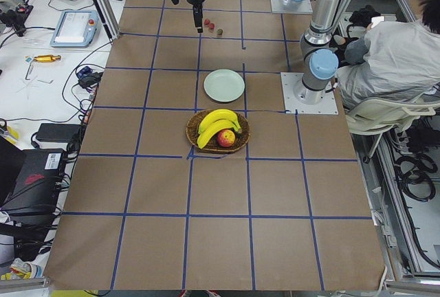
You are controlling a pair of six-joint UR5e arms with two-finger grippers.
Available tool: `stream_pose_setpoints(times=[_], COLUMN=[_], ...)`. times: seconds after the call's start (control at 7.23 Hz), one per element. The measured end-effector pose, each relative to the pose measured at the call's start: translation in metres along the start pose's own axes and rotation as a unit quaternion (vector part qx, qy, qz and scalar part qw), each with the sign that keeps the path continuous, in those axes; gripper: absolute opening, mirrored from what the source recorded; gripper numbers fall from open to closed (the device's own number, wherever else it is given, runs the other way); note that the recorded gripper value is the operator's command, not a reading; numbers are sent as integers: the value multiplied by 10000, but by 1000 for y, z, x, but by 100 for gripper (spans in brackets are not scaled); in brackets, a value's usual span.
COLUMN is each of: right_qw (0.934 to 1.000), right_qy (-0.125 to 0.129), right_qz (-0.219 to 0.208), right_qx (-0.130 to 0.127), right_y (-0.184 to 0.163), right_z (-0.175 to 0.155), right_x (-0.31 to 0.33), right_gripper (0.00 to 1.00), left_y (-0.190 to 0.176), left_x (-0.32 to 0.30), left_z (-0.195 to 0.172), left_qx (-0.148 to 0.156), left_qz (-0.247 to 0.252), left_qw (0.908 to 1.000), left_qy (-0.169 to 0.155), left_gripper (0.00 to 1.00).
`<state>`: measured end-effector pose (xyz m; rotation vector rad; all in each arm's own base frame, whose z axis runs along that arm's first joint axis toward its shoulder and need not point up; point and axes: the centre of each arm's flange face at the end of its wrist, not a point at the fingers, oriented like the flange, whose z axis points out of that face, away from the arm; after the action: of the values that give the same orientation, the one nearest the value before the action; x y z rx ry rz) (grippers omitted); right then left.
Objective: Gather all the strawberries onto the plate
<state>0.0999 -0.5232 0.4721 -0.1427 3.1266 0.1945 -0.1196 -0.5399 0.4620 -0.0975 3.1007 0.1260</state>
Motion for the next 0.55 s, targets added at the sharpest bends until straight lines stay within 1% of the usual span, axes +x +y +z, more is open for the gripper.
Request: stream_pose_setpoints(times=[0.28, 0.55], right_qw=[10000, 10000], right_qy=[13, 30], right_qz=[5, 25], right_qx=[13, 84], right_y=[-1, -3], right_z=[2, 2], right_x=[0, 1], right_gripper=[100, 100], left_y=[1, 3], left_x=[-1, 0], left_z=[-3, -1], left_qx=[23, 11], left_qz=[-7, -1], left_qw=[10000, 10000], left_qy=[2, 0], left_gripper=[100, 100])
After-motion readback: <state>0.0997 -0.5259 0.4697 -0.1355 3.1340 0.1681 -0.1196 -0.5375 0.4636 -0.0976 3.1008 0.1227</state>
